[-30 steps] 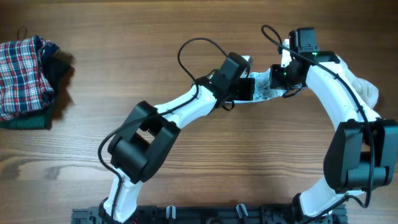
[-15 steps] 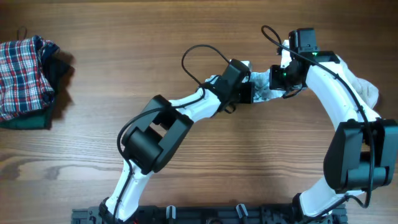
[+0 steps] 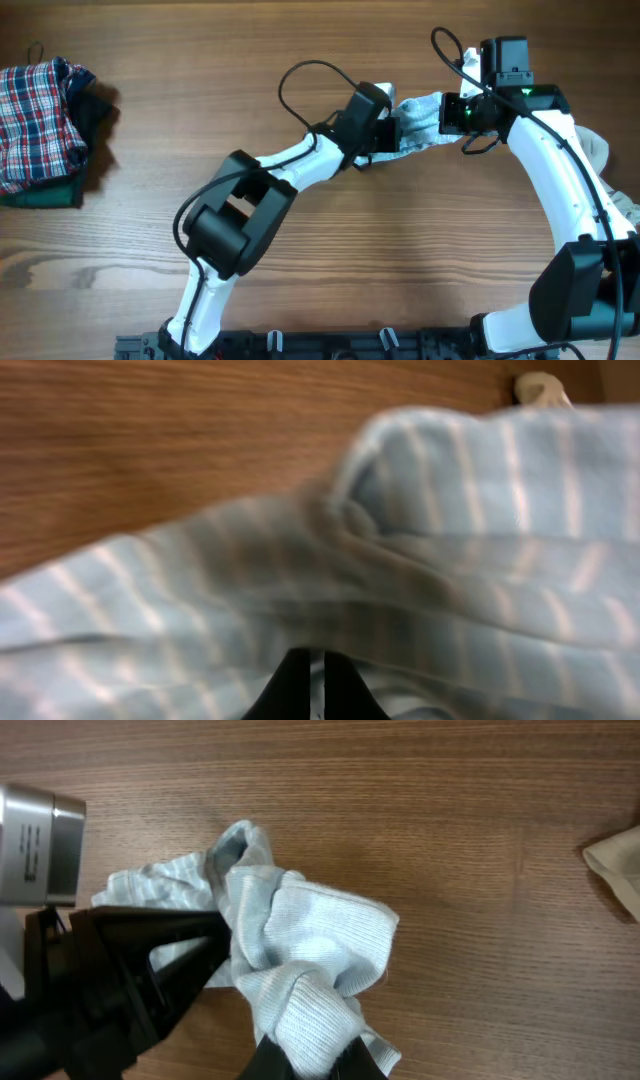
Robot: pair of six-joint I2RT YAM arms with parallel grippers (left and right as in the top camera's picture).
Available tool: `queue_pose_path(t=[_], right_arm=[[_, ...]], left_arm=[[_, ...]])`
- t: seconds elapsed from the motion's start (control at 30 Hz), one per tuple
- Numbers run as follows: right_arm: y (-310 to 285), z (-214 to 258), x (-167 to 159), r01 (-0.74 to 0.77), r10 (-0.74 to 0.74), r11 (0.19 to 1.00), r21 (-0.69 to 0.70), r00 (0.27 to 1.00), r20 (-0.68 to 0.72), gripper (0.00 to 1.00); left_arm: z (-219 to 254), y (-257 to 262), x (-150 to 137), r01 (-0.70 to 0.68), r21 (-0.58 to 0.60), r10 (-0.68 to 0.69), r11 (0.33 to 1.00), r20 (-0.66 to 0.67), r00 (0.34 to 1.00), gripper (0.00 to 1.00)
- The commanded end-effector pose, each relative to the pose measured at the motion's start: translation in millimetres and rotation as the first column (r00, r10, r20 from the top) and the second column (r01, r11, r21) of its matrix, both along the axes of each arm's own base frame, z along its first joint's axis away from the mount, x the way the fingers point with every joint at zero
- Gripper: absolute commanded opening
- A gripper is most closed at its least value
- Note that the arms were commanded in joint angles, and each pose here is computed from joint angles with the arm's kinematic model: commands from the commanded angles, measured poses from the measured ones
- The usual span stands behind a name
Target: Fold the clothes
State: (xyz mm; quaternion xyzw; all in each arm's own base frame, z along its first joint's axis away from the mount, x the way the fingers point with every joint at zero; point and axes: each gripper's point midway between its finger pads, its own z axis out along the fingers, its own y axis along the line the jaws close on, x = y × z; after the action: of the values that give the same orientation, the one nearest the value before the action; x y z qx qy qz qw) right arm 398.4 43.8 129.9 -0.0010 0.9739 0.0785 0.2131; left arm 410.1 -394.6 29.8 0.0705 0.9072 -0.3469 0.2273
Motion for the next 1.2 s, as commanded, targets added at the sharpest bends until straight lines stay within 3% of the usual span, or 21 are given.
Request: queue_pose_path(t=[0.0, 0.3, 0.63, 0.67, 0.7, 1.17], right_arm=[[7, 17, 3, -0.043, 0.042, 0.999, 0.014, 0.998, 0.043, 0.04], [30, 17, 5, -0.106, 0.105, 0.994, 0.01, 0.992, 0.067, 0.04], [30, -8, 5, -0.098, 0.098, 0.995, 0.01, 0.995, 0.008, 0.04], [30, -8, 5, -0.098, 0.098, 0.995, 0.01, 0.995, 0.008, 0.04], [30, -8, 5, -0.098, 0.098, 0.995, 0.01, 0.995, 0.008, 0.04], [29, -9, 4, -0.098, 0.097, 0.995, 0.01, 0.995, 0.004, 0.04]], left_arm=[[15, 7, 8, -0.019, -0.024, 0.019, 1.0, 0.007, 1.0, 0.08], [27, -2, 2, 0.043, -0.092, -0.044, 0.995, -0.003, 0.999, 0.12], [32, -7, 2, 0.059, -0.115, -0.057, 0.992, 0.017, 0.998, 0.23], [33, -8, 3, 0.058, -0.117, -0.055, 0.991, 0.024, 0.998, 0.09], [33, -8, 5, 0.057, -0.116, -0.053, 0.992, 0.032, 0.998, 0.04], [4, -20, 3, 0.014, -0.043, -0.01, 0.999, 0.083, 0.996, 0.04]])
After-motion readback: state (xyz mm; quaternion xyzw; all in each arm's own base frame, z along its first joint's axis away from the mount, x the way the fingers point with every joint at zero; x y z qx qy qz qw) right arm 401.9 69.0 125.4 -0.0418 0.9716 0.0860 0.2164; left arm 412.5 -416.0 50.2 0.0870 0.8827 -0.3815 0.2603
